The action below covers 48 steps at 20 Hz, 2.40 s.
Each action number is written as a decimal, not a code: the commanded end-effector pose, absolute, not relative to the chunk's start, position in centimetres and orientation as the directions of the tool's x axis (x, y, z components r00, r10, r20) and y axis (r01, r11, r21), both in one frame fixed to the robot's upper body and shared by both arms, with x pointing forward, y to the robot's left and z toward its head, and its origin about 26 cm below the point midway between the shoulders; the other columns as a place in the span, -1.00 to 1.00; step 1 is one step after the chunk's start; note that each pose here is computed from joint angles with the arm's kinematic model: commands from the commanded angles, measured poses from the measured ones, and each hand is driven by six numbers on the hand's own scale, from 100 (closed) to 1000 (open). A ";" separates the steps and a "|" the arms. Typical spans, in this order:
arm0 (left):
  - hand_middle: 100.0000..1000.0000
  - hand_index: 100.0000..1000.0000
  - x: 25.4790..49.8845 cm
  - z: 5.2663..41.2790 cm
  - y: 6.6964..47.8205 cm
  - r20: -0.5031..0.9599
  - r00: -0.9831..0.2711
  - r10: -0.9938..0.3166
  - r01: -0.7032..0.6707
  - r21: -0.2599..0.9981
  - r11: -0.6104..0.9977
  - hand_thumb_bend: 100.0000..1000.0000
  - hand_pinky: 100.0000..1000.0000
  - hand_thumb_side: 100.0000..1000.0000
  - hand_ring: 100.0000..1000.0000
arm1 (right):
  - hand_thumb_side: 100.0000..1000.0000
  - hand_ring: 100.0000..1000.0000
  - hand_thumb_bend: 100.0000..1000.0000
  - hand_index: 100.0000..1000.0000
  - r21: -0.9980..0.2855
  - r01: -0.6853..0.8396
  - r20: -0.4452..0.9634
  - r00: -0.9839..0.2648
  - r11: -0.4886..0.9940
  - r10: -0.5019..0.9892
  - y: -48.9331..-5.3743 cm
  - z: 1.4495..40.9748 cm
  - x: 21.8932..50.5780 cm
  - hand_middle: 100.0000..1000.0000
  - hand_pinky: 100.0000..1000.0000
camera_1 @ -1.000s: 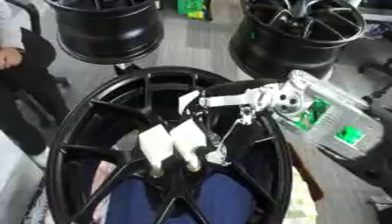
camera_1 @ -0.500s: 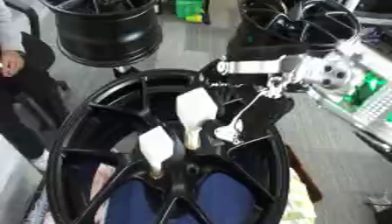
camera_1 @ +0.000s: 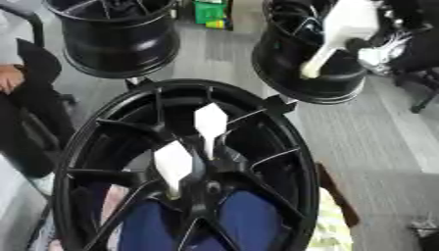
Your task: Pull the pin out of the wheel hub.
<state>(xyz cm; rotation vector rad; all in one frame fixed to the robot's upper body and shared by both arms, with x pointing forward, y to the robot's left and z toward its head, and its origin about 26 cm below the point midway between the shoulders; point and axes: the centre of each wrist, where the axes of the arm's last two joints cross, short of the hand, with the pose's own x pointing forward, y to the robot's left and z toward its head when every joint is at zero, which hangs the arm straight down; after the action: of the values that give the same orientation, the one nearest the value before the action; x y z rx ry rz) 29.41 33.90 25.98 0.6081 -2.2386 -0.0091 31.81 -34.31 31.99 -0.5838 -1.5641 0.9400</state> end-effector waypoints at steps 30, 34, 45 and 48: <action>0.32 0.60 28.8 27.2 34.3 0.664 -0.581 -0.471 -0.456 0.213 0.864 -0.57 0.46 0.20 0.59 | -0.12 0.50 -1.00 0.59 -0.718 0.524 0.547 0.017 0.459 0.837 -47.9 33.5 31.9 0.46 0.61; 0.32 0.62 28.5 27.3 33.9 0.651 -0.583 -0.486 -0.439 0.251 0.863 -0.58 0.46 0.19 0.60 | -0.07 0.47 -1.00 0.57 -0.694 0.543 0.548 -0.028 0.473 0.836 -46.7 34.1 32.1 0.43 0.59; 0.41 0.68 28.4 25.5 33.2 0.469 -0.564 -0.680 -0.328 0.629 0.705 -0.59 0.52 0.16 0.65 | 0.00 0.48 -1.00 0.56 -0.713 0.522 0.521 -0.052 0.468 0.852 -45.5 34.4 32.4 0.43 0.59; 0.42 0.69 28.3 24.5 32.8 0.459 -0.568 -0.683 -0.283 0.670 0.686 -0.61 0.52 0.19 0.65 | 0.02 0.48 -1.00 0.57 -0.713 0.520 0.522 -0.056 0.471 0.851 -45.4 34.4 32.5 0.43 0.59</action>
<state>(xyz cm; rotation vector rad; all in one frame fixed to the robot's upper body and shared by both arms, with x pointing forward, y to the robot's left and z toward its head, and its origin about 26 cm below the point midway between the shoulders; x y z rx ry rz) 28.62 32.86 23.57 0.7114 -2.1533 -0.6291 32.98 -45.46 32.85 -1.1439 -1.6935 0.4029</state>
